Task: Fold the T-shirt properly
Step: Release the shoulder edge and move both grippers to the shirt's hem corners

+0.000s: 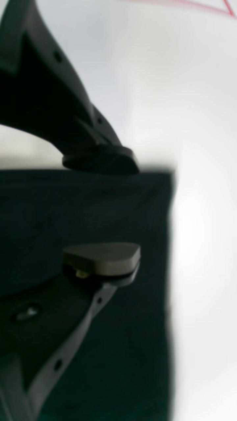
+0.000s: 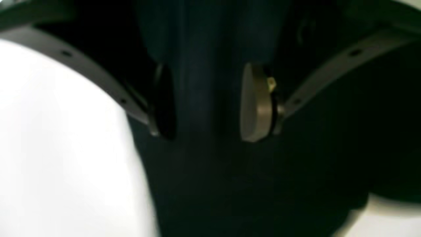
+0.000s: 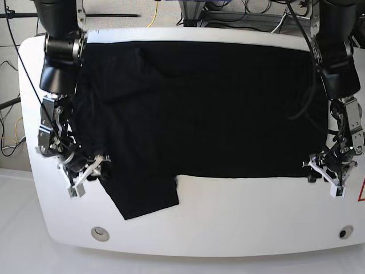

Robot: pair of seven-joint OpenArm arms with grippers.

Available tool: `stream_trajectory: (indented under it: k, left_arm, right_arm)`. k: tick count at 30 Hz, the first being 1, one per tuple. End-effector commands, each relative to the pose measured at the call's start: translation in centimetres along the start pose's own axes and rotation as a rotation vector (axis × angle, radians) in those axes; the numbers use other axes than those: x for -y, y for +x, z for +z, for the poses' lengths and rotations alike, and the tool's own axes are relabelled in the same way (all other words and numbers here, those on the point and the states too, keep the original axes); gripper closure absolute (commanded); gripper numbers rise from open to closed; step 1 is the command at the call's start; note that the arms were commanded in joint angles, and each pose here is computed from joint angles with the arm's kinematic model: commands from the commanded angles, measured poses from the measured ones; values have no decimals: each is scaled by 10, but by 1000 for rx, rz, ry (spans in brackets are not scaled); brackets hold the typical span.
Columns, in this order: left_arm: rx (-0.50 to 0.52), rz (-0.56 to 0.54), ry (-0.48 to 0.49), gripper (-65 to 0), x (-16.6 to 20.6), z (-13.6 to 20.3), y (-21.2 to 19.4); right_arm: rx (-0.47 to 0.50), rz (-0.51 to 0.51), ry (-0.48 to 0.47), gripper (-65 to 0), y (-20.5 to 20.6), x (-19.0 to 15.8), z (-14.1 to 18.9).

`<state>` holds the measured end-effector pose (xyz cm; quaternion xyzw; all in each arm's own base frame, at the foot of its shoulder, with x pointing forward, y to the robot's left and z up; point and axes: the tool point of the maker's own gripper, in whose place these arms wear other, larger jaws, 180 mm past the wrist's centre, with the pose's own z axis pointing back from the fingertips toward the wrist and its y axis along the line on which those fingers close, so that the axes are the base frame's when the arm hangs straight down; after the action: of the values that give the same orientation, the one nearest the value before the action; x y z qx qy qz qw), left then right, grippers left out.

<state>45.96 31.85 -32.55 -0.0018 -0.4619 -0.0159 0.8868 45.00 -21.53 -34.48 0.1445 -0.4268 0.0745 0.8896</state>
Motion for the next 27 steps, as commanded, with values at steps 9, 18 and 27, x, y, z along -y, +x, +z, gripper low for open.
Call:
stream_trajectory:
  k: [9, 18, 27]
  left_arm:
    - [38, 70, 31, -325, -30, -6, 14]
    - [43, 87, 30, -305, -31, -11, 6]
    - [67, 101, 38, -318, -35, -9, 8]
  right_arm:
    - [0, -60, 14, -299, 13, 6, -21]
    - [-14, -91, 20, -294, 3, -6, -34]
    - [19, -53, -4, -296, 6, 0, -38]
